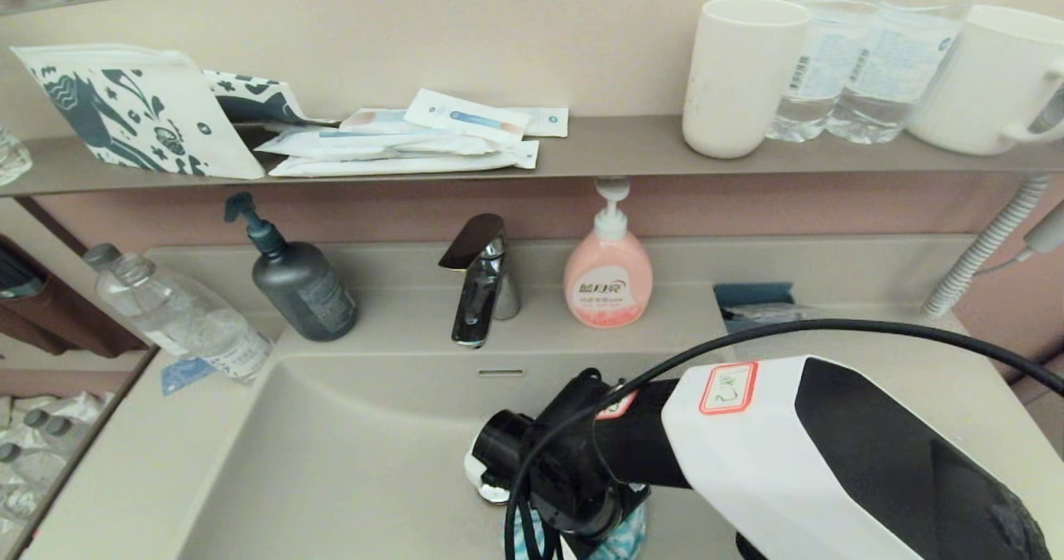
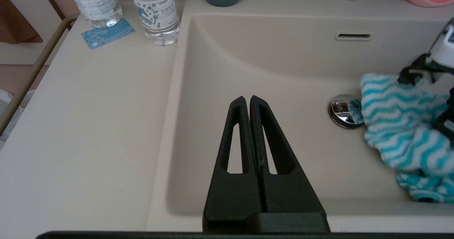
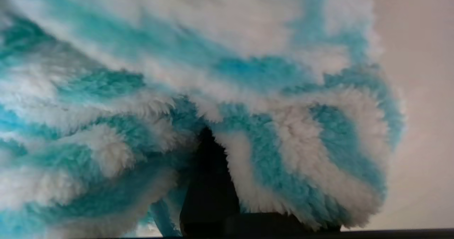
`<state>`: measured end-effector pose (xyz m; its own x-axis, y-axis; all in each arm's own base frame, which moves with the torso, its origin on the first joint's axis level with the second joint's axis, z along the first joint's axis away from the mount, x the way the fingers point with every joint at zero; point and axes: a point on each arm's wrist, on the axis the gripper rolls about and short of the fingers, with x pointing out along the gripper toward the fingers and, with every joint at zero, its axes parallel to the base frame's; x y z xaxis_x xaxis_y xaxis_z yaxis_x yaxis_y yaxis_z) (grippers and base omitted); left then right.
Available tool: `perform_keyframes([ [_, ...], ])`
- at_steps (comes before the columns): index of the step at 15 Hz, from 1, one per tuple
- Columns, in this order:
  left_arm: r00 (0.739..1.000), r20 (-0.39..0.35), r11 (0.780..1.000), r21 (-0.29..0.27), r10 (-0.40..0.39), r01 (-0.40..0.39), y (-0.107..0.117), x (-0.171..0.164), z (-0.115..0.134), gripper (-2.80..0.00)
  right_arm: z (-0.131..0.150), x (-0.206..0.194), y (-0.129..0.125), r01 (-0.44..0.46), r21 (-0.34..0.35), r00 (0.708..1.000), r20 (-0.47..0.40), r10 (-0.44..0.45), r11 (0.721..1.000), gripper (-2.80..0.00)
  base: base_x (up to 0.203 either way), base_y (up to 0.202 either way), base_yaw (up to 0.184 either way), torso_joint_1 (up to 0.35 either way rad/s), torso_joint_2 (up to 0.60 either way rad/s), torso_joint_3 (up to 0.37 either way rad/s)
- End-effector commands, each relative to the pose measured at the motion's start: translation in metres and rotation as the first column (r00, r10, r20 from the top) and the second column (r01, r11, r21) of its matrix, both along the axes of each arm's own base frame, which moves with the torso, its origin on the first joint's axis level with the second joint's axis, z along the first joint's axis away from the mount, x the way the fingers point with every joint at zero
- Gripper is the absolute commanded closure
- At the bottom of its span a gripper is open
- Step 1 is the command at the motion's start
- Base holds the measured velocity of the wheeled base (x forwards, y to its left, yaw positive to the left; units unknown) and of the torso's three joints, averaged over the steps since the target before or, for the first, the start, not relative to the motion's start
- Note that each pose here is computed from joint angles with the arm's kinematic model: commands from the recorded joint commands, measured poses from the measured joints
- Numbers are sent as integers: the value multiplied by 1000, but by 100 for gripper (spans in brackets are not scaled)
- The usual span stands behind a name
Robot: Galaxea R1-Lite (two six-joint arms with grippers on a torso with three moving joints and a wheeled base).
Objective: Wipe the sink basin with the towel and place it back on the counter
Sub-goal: Wipe the sink
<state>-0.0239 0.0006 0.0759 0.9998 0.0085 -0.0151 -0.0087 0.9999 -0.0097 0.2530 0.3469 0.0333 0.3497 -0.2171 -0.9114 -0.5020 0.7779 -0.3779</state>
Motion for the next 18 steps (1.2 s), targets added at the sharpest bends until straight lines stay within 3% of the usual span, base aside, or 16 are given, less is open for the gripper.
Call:
perform_keyframes([
  [1,1000,-2,1000,-1,1,-1,0,0,0,0,-3,-17,14,-47,18,999,-14,48,999,0,0,0,0,0,0,0],
  [3,1000,-2,1000,-1,1,-1,0,0,0,0,-7,-26,27,-77,75,995,-54,81,994,0,0,0,0,0,0,0],
  [6,1000,-2,1000,-1,1,-1,0,0,0,0,-14,-26,48,-99,202,993,-41,109,974,0,0,0,0,0,0,0],
  [11,1000,-2,1000,-1,1,-1,0,0,0,0,-35,-32,82,-164,401,983,-10,183,901,0,0,0,0,0,0,0],
  [15,1000,-2,1000,-1,1,-1,0,0,0,0,-50,-25,105,-220,543,975,125,181,810,0,0,0,0,0,0,0],
  [18,1000,-2,1000,-1,1,-1,0,0,0,0,-54,-15,110,-245,548,963,230,138,800,0,0,0,0,0,0,0],
])
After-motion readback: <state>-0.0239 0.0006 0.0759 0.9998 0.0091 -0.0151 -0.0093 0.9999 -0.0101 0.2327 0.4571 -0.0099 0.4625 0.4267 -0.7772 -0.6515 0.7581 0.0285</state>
